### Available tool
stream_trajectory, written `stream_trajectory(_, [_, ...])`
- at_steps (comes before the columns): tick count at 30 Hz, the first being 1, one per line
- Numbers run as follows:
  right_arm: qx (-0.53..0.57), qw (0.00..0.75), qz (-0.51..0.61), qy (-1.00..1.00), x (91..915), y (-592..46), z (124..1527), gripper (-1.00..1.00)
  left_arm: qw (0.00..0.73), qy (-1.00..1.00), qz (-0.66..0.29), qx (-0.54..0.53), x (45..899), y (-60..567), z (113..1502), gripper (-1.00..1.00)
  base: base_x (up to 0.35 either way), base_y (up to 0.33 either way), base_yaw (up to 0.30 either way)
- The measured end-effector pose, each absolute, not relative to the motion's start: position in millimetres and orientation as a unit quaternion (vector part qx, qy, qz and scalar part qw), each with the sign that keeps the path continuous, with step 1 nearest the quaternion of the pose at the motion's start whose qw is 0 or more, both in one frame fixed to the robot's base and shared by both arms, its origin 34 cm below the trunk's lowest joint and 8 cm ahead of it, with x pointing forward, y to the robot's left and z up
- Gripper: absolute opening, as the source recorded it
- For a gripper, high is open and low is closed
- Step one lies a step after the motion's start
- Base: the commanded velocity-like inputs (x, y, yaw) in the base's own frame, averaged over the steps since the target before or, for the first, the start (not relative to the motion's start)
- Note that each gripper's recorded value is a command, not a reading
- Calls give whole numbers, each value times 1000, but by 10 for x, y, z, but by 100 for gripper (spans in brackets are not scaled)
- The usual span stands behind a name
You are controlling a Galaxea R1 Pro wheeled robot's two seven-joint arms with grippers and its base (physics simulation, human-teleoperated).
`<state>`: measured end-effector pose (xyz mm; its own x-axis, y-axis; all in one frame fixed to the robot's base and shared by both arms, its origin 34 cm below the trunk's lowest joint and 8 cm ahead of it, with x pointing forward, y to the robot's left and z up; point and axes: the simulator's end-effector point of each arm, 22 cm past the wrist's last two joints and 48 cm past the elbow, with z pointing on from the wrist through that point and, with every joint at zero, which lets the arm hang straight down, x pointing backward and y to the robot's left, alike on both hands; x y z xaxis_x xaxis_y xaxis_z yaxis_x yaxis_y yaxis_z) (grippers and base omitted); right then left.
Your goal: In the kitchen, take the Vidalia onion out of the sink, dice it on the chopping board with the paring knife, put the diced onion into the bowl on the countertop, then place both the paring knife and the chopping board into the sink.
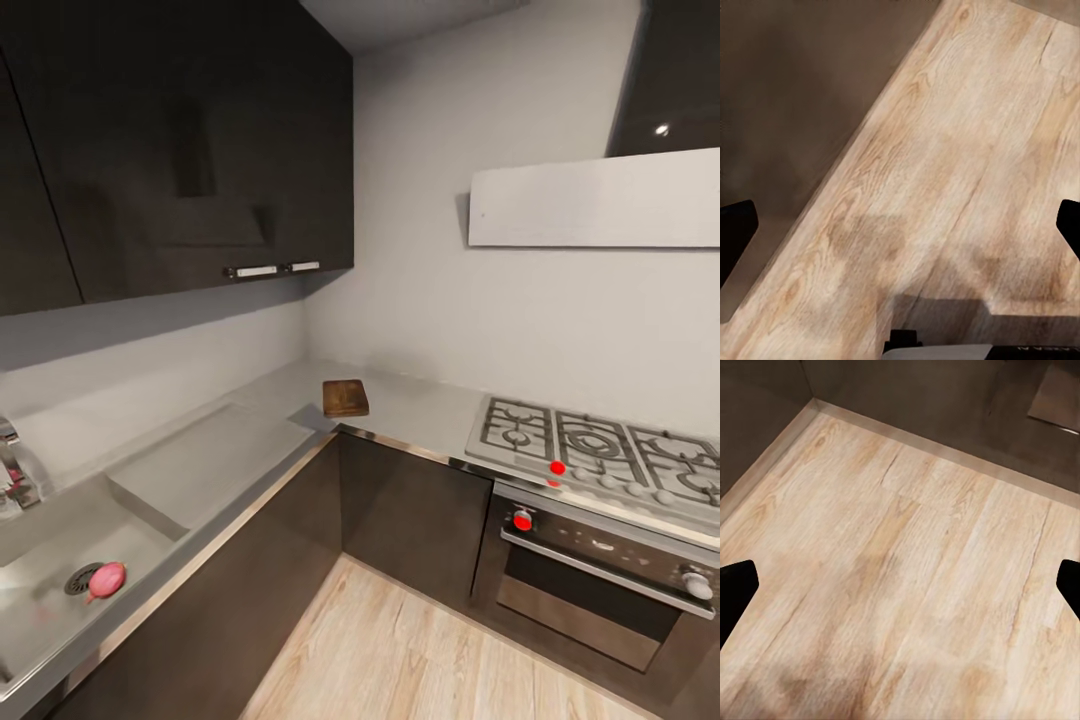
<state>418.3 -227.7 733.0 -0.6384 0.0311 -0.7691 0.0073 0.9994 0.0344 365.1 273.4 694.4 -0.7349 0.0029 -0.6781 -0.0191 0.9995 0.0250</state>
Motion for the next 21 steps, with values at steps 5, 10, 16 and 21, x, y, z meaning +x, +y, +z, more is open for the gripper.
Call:
stream_trajectory(5, [9, 425, 14, 905, 4177, -2274, 7336, 100, 365, 931, 15, -3, 3649, 2737, 6953, 100, 0, 0, 0])
stream_trajectory(10, [8, 425, 14, 905, 4178, -2275, 7336, 100, 364, 931, 15, -3, 3640, 2738, 6948, 100, 0, 0, 0])
stream_trajectory(16, [9, 426, 15, 905, 4179, -2259, 7339, 100, 363, 932, 15, -1, 3636, 2743, 6945, 100, 1, -1, 0])
stream_trajectory(21, [10, 425, 15, 905, 4172, -2253, 7337, 100, 364, 931, 15, -1, 3640, 2743, 6949, 100, 119, -142, 0])
